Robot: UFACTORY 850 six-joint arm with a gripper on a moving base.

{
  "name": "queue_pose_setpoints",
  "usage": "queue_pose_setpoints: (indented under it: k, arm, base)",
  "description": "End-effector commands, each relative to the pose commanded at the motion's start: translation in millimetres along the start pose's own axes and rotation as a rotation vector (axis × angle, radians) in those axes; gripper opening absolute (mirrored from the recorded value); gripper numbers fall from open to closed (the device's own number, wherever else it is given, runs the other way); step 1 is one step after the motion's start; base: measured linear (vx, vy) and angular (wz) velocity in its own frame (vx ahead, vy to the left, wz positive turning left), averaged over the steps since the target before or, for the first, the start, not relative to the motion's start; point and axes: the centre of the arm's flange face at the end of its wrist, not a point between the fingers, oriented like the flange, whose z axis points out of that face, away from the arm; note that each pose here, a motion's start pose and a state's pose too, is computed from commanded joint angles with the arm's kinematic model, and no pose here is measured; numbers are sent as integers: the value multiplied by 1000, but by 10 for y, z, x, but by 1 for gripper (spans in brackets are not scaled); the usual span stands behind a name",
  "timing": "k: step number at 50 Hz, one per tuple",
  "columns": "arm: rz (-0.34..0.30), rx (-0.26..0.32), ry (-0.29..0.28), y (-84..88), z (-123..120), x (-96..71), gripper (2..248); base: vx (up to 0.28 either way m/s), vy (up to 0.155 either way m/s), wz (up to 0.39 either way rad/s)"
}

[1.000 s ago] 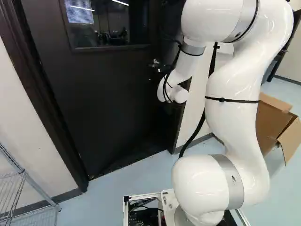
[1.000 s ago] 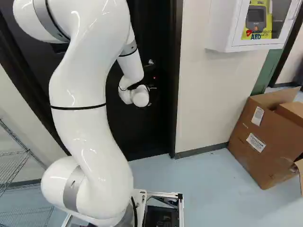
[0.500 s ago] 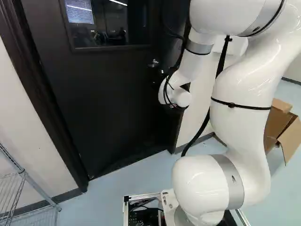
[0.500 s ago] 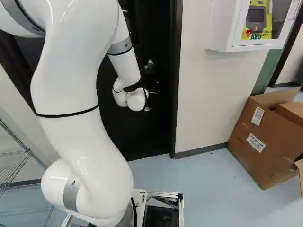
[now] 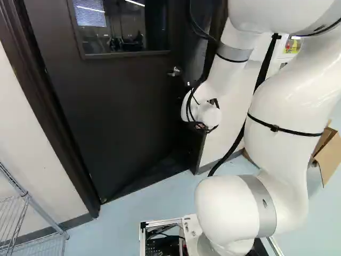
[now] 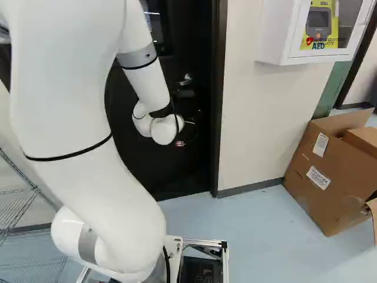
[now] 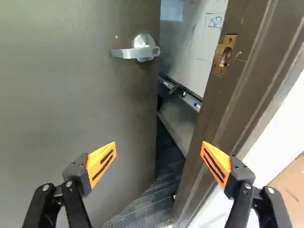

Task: Open the door and move inside

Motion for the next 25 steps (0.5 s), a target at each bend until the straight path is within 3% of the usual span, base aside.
queue_pose_setpoints:
  k: [25]
  arm:
    - [64, -97, -63, 102, -509, -170, 247]
  base:
    - [0, 0, 0]
